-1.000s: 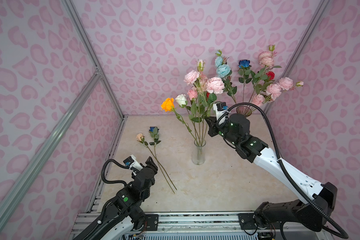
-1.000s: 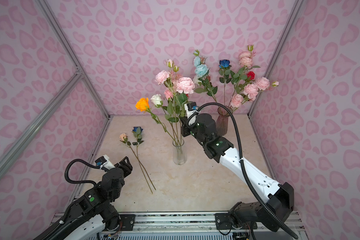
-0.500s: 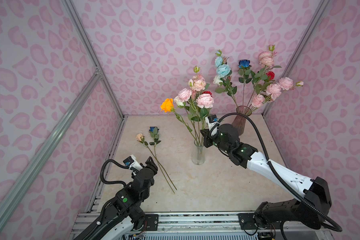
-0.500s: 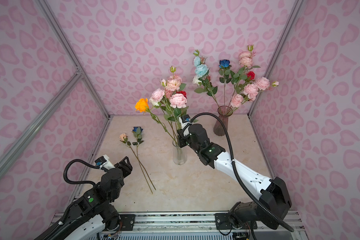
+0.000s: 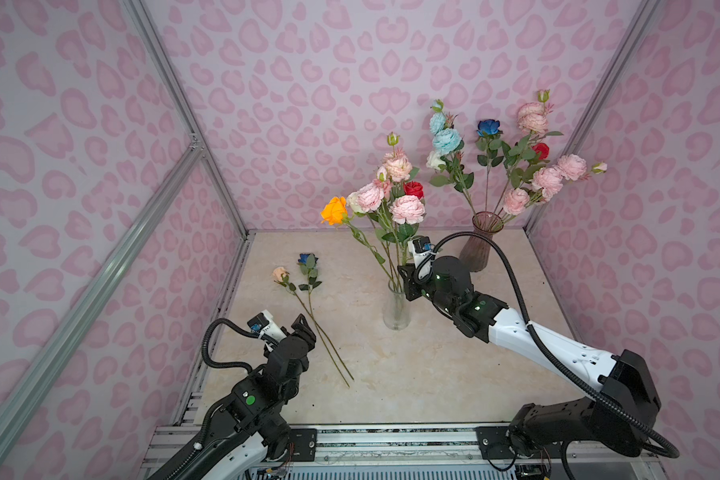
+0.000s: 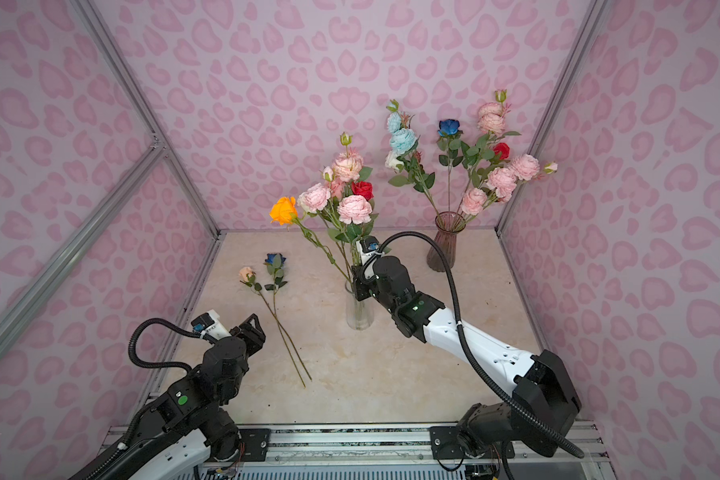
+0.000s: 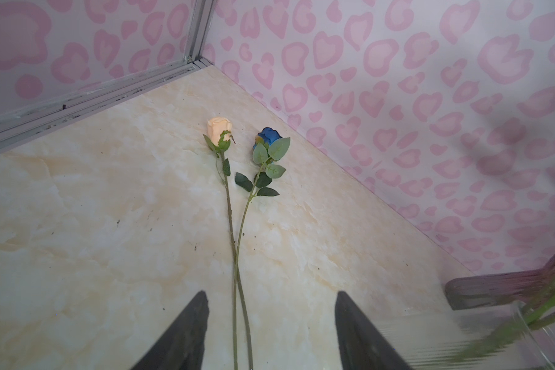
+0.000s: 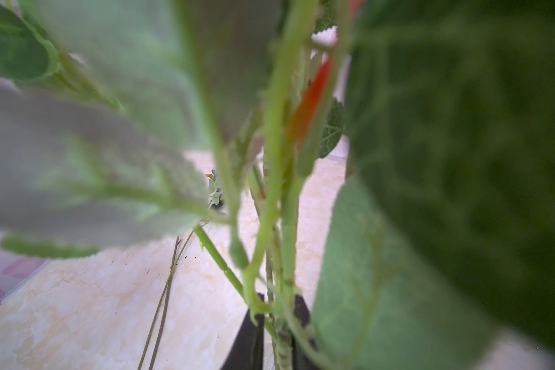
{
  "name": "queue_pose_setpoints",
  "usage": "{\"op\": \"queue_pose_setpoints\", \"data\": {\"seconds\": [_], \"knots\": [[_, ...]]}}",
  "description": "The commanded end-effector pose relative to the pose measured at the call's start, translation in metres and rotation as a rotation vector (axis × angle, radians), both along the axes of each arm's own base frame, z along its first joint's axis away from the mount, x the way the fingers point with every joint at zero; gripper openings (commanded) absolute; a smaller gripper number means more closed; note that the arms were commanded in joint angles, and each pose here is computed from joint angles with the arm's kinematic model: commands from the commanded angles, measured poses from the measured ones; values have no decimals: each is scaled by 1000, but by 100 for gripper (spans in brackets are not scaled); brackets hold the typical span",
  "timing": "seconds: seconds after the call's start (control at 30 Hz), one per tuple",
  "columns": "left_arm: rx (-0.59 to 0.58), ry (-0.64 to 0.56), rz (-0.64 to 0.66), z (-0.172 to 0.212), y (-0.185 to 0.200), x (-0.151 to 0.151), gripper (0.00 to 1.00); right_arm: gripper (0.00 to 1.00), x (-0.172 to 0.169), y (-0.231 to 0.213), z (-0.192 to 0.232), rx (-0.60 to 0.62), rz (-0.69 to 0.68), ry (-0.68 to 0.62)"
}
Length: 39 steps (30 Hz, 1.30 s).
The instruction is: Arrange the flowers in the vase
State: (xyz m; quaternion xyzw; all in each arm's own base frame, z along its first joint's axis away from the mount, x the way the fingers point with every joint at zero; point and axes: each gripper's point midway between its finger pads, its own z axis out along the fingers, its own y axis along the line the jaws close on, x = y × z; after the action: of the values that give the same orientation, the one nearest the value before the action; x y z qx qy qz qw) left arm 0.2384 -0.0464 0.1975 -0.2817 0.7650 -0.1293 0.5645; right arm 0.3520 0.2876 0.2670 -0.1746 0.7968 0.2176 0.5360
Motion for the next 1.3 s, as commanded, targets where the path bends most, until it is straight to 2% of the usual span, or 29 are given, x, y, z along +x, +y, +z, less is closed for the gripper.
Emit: {"op": "queue_pose_setpoints", "data": {"seconds": [0.0, 0.17, 0.23, 0.37, 0.57, 0.9, 1.27], "knots": [[-19, -14, 4, 2, -1, 2, 64, 19, 2, -5, -2, 23, -35, -2], [-22, -12, -3, 3, -4, 3, 64, 28, -1, -5, -2, 22, -30, 11], [-16, -5, -4, 2, -4, 4, 64, 23, -3, -5, 2, 33, -24, 7], [-21, -8, -6, 4, -6, 5, 64, 7, -1, -7, 9, 52, -35, -26], [-13, -1, -10, 6, -7, 6, 64, 0, 1, -9, 13, -7, -34, -50], [-14, 6, -12, 3, -9, 7, 64, 0, 1, -11, 10, -61, -32, -49], [-5, 3, -11, 3, -7, 6, 63, 0, 3, -5, -19, -37, -28, 22]]}}
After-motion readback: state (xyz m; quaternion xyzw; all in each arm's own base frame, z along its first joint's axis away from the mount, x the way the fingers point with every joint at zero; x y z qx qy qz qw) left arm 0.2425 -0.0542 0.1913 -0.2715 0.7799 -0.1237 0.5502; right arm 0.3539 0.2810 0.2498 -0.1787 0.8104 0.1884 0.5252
